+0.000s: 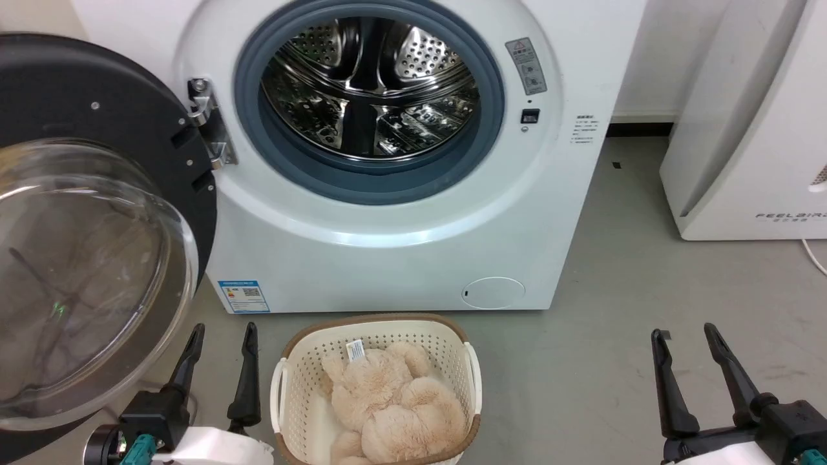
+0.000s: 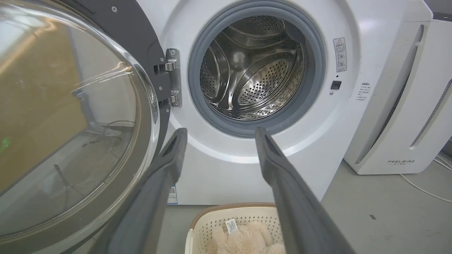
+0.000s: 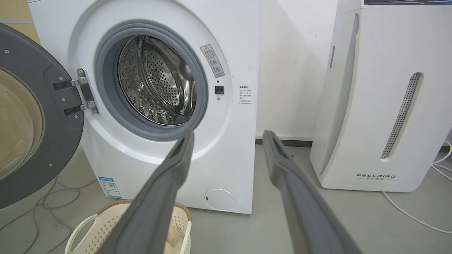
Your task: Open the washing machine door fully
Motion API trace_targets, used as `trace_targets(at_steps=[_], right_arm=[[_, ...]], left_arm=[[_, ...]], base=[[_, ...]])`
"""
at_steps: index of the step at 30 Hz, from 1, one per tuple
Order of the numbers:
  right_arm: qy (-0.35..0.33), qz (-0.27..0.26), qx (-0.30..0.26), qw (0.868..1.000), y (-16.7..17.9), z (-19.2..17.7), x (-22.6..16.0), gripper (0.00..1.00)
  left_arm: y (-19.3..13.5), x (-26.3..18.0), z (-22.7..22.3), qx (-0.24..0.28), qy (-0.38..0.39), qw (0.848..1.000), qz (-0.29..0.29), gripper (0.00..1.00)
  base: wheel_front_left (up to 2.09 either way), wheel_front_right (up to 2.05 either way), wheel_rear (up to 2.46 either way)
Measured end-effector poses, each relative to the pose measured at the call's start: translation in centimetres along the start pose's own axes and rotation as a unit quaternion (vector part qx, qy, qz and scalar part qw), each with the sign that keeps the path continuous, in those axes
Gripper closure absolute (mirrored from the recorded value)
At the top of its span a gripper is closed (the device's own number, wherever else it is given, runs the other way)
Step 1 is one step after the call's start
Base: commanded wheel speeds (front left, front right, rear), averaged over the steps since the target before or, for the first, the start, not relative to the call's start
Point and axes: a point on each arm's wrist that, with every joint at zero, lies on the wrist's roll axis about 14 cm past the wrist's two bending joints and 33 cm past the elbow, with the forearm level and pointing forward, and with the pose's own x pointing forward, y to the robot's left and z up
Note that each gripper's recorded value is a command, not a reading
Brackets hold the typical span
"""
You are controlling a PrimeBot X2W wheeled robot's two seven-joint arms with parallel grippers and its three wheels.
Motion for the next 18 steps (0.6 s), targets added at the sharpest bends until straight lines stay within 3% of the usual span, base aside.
trace_targets(at_steps=[2,3,18], right_arm=[[0.000,-0.002,0.000,1.000,-0.14,-0.02,-0.08,0.00],[0.001,-0.003,0.000,1.000,-0.18,-0.03,-0.11,1.00],[0.011,-0.002,-0.001,1.000,-0.10,-0.32,-0.03,1.00]], left_arm=[[-0.02,-0.06,-0.39,0.005,0.006,1.000,0.001,0.00],[-0.01,-0.10,-0.56,0.008,0.009,1.000,0.002,1.00],[-0.26,-0.07,-0.72,0.008,0.017,1.000,-0.001,1.00]], base=[[0.00,0.00,0.00],[0.00,0.00,0.00],[0.00,0.00,0.00]])
